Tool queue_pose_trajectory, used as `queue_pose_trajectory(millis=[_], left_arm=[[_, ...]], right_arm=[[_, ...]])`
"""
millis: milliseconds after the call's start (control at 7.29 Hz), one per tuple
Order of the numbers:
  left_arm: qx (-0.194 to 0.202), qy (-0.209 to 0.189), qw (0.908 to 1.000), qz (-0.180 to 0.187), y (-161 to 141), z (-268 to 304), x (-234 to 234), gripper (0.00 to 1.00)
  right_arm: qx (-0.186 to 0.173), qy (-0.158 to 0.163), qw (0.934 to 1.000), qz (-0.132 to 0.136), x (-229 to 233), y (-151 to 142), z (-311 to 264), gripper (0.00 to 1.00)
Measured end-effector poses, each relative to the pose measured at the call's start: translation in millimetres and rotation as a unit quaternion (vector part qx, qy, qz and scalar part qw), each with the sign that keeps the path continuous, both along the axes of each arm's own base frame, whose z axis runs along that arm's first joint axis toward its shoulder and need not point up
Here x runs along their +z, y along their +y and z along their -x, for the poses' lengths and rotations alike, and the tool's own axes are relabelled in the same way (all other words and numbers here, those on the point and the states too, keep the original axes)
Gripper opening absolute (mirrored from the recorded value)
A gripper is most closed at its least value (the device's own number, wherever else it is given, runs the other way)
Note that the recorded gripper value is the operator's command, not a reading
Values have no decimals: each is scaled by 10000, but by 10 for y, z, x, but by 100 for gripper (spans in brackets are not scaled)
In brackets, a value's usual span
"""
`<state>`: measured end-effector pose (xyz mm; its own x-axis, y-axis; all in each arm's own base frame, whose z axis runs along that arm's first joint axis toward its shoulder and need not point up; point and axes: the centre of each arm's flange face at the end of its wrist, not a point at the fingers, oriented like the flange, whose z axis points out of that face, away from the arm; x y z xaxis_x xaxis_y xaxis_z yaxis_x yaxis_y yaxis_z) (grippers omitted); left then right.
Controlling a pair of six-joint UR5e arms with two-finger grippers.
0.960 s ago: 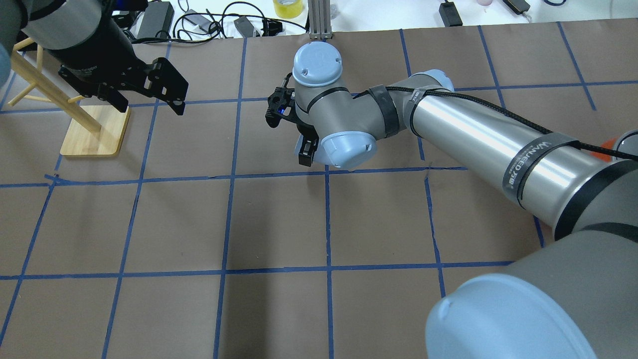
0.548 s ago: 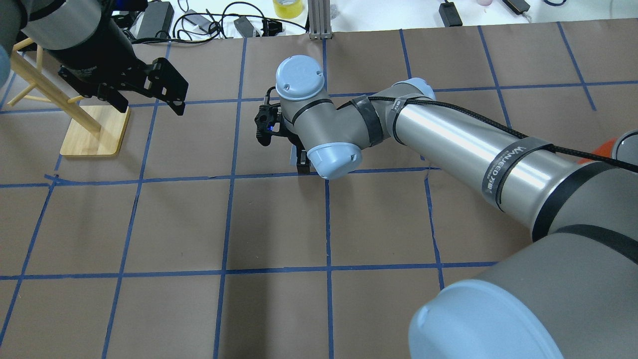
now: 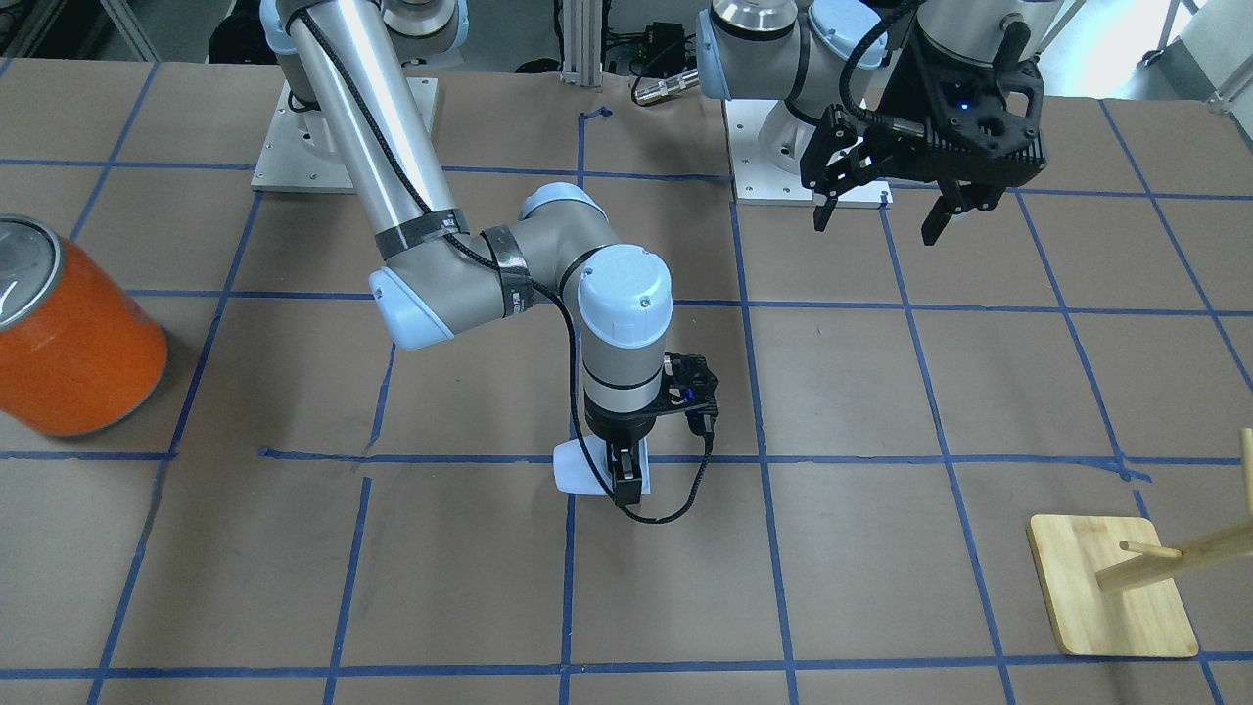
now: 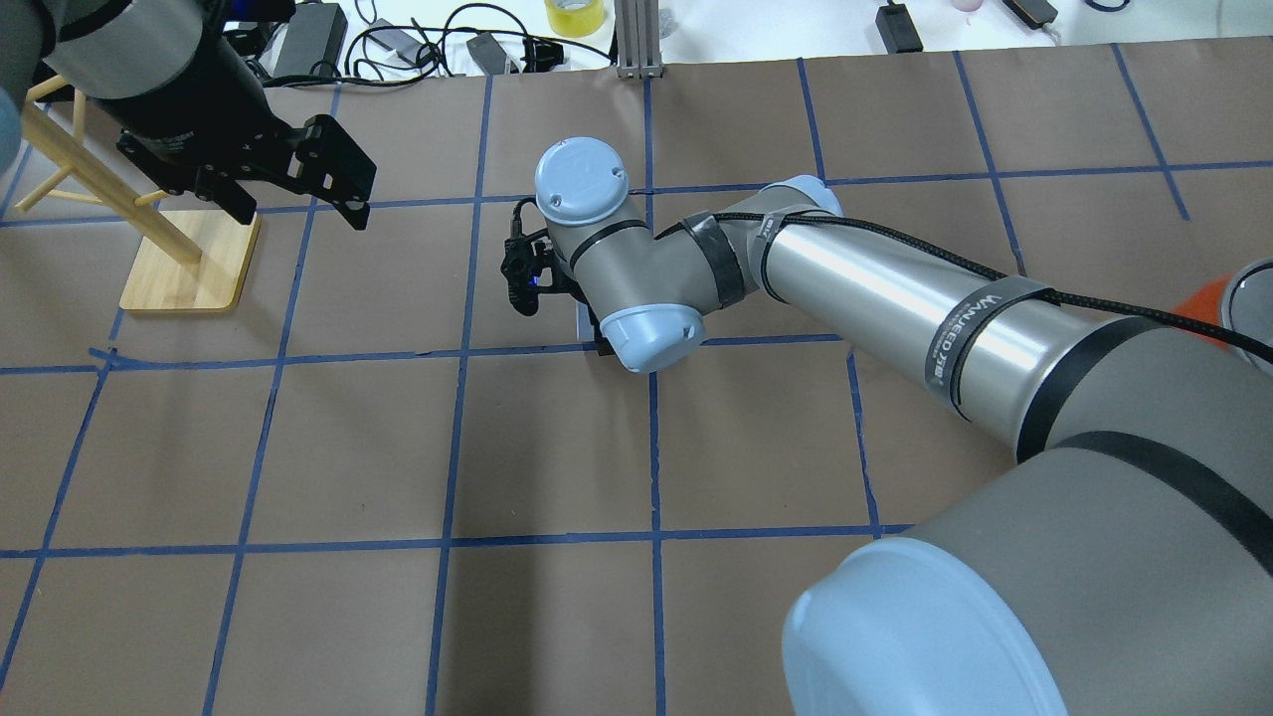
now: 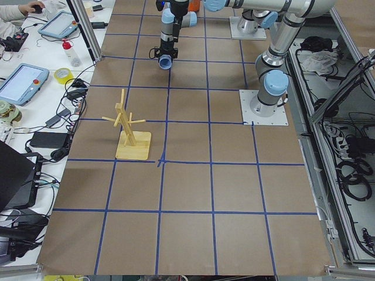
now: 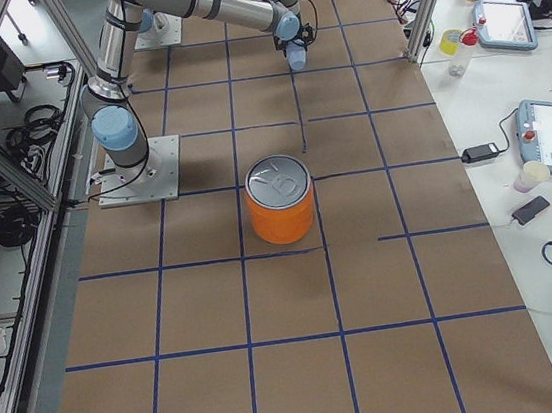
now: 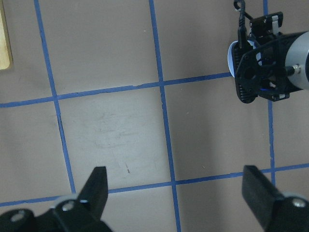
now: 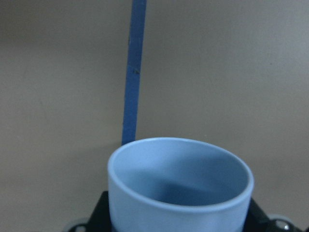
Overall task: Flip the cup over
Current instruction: 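Carry the white cup with the right gripper toward the table center, then lower the cup onto its side and open the right gripper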
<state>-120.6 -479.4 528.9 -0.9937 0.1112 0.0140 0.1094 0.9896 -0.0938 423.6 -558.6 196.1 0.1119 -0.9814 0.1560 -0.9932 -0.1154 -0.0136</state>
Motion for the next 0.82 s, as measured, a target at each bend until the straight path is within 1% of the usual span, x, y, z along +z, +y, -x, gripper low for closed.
queue_pose_trajectory(millis=[137,548,685,823], left_arm=[[0,0,10000,0,0,0,0,100],[0,0,10000,0,0,0,0,100],[0,2,10000,2,1,0,1,100],[0,5,10000,5,3,1,5,100]], right_arm=[[-4,-21,10000,4,-7,0,-8,100],[-3,-51,10000,16,28,3,-15,100],[-10,-84,9999,63,128,3,3,100],[-32,-131,9998,167,338,19,49,100]])
